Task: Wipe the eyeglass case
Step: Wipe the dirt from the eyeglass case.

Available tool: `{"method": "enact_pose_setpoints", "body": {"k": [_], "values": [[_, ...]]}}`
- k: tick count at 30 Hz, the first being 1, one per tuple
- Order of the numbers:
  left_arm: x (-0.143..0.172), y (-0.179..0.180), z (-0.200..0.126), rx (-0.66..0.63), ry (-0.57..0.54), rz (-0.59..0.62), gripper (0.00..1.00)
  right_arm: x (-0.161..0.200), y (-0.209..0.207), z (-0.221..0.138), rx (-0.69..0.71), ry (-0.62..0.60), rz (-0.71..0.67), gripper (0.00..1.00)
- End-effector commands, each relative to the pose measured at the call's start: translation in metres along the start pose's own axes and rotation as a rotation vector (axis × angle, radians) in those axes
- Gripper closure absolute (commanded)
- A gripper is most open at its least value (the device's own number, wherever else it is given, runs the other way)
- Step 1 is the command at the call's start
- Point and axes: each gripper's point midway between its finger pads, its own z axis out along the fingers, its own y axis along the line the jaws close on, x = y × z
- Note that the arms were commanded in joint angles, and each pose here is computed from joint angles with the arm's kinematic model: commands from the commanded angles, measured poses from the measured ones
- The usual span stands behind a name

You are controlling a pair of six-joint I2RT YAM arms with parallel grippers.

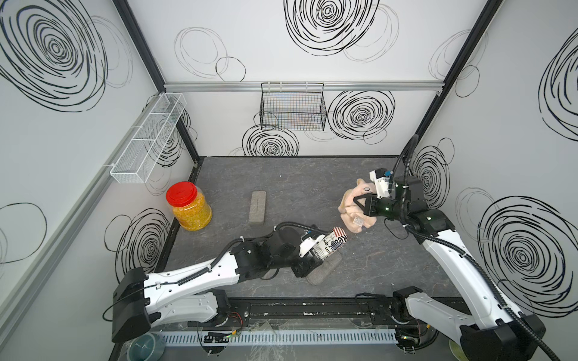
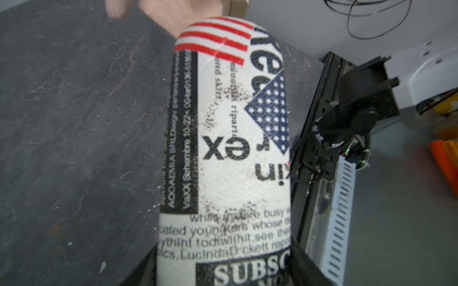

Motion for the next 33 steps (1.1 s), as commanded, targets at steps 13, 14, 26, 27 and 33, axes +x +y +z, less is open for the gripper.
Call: {"method": "enact_pose_setpoints", "body": {"k": [13,14,26,27,33], "values": [[-0.034,0.025,-0.024,-0.328,-0.1,0.236,0.36,0.011,0.079,0.001,-0.398,0.154,-0.11,0.95],[-0.033,0.024,-0.023,-0.325,-0.096,0.242,0.36,0.014,0.082,0.006,-0.408,0.169,-0.114,0.95],[-0.036,0.013,-0.015,-0.311,-0.085,0.29,0.37,0.058,0.134,0.049,-0.607,0.373,-0.163,0.95],[-0.036,0.013,-0.015,-0.311,-0.085,0.291,0.37,0.06,0.139,0.051,-0.626,0.377,-0.167,0.95],[-0.036,0.013,-0.011,-0.315,-0.082,0.292,0.37,0.082,0.157,0.067,-0.676,0.468,-0.17,0.95]]}}
